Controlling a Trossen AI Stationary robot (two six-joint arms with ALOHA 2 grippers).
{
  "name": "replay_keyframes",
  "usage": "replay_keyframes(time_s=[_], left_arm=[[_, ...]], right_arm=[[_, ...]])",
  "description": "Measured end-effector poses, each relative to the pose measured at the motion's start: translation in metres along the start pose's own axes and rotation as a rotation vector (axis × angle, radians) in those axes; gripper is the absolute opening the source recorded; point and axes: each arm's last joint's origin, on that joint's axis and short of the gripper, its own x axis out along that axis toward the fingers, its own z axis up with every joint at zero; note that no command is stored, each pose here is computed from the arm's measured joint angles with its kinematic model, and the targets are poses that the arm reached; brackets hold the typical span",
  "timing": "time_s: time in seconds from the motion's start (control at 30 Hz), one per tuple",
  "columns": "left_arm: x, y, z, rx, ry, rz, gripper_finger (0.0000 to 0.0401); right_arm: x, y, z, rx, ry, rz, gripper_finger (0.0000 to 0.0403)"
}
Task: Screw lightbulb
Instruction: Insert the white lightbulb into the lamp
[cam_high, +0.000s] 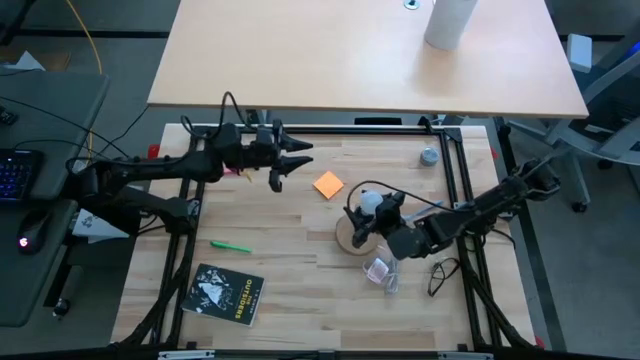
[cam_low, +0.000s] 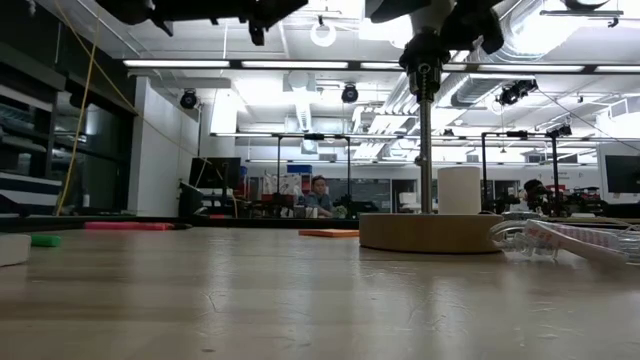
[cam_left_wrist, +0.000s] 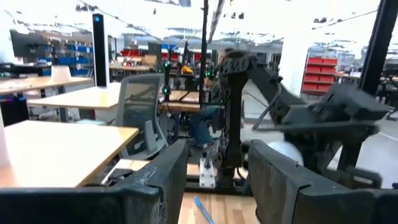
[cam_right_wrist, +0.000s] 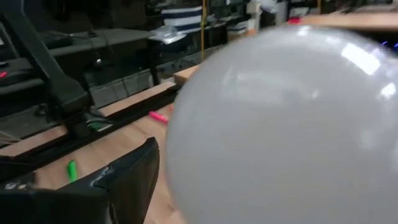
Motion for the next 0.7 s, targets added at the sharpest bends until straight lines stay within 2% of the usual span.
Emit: replay_keyframes(time_s=[0.37, 0.7], left_arm=[[-0.016, -0.006, 0.021, 0.016, -0.059, -0.005, 0.0152], [-0.024, -0.008, 0.026, 0.009, -0.035, -0.003, 0.0152]], right_arm=[[0.01, 0.0, 0.004, 0.042, 0.037, 0.091, 0.0323], [-0.009, 0.007, 0.001, -0.008, -0.005, 0.057, 0.0323]])
